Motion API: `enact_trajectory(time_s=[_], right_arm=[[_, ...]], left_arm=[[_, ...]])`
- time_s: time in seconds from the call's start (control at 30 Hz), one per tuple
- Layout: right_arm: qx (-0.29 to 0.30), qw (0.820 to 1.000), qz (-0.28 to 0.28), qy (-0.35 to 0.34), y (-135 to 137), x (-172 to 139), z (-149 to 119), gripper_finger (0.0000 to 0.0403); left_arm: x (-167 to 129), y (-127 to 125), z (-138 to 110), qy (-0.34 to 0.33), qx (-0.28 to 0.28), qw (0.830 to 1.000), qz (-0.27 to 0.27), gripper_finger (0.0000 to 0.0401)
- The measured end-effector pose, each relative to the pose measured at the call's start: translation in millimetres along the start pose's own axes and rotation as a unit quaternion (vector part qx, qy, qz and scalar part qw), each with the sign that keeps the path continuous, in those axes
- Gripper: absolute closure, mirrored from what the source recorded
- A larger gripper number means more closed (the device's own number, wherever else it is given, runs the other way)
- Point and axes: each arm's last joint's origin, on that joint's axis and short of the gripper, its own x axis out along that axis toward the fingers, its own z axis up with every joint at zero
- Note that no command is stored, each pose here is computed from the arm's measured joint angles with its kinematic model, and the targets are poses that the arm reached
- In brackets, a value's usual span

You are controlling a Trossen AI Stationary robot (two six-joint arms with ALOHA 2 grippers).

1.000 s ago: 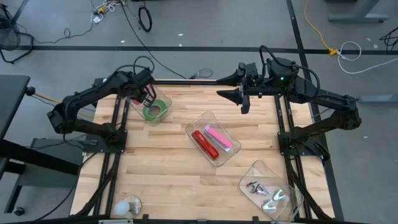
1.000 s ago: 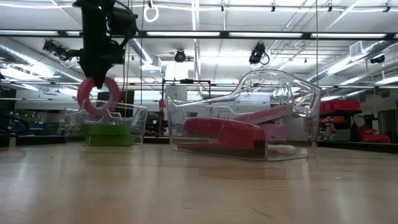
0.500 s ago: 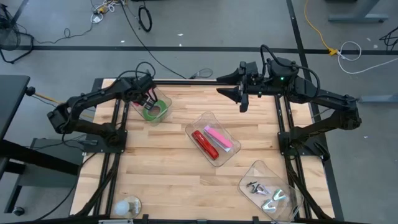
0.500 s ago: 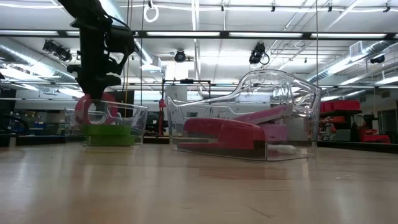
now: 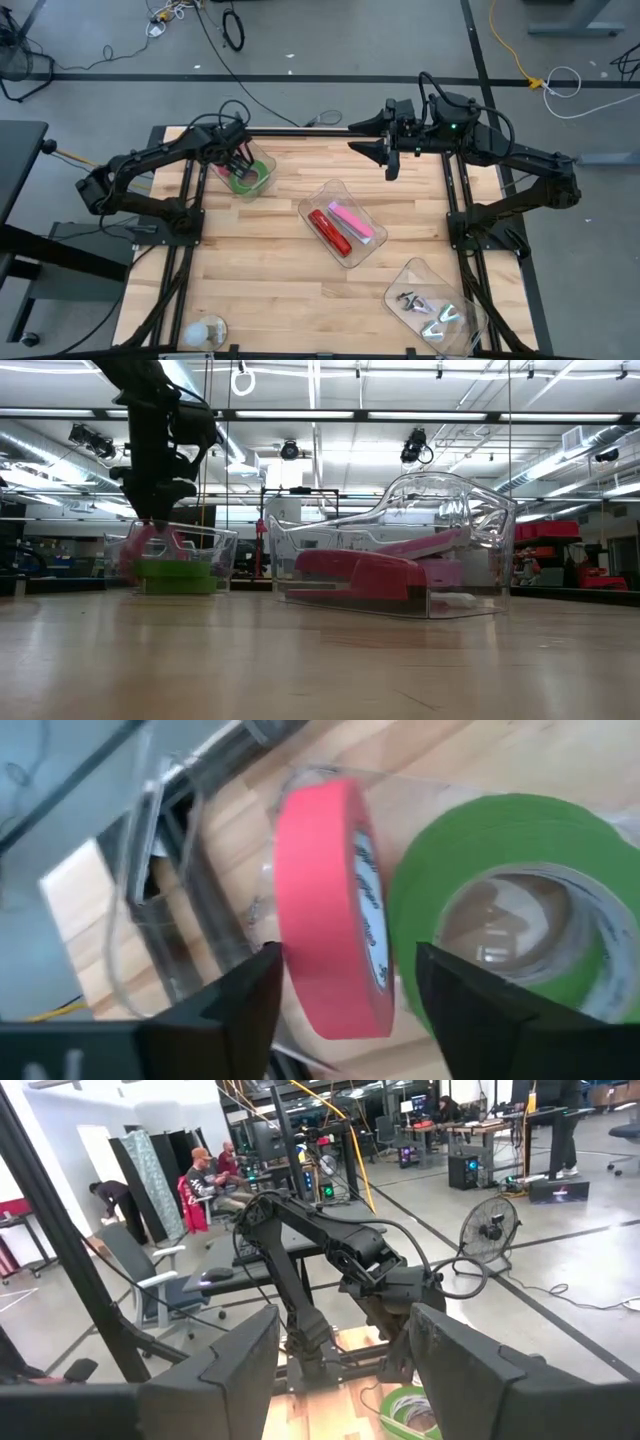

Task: Pick and place Stapler, Stapler remover, tape
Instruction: Return to Home Position

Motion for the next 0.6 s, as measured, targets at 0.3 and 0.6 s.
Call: enact_trajectory(time_s=[0.3, 0.6], right_arm=[[-0.017, 1.000, 0.000, 0.000, 0, 0, 0, 0.0179], [-0.028, 0.999, -0.037, -0.001, -3, 0, 0, 0.0179]], left_arm=[[-5, -2, 2, 0.014, -0.008, 0.998, -0.059, 0.0138], [-49, 7, 31, -0.043, -0.034, 0.993, -0.102, 0.0164]])
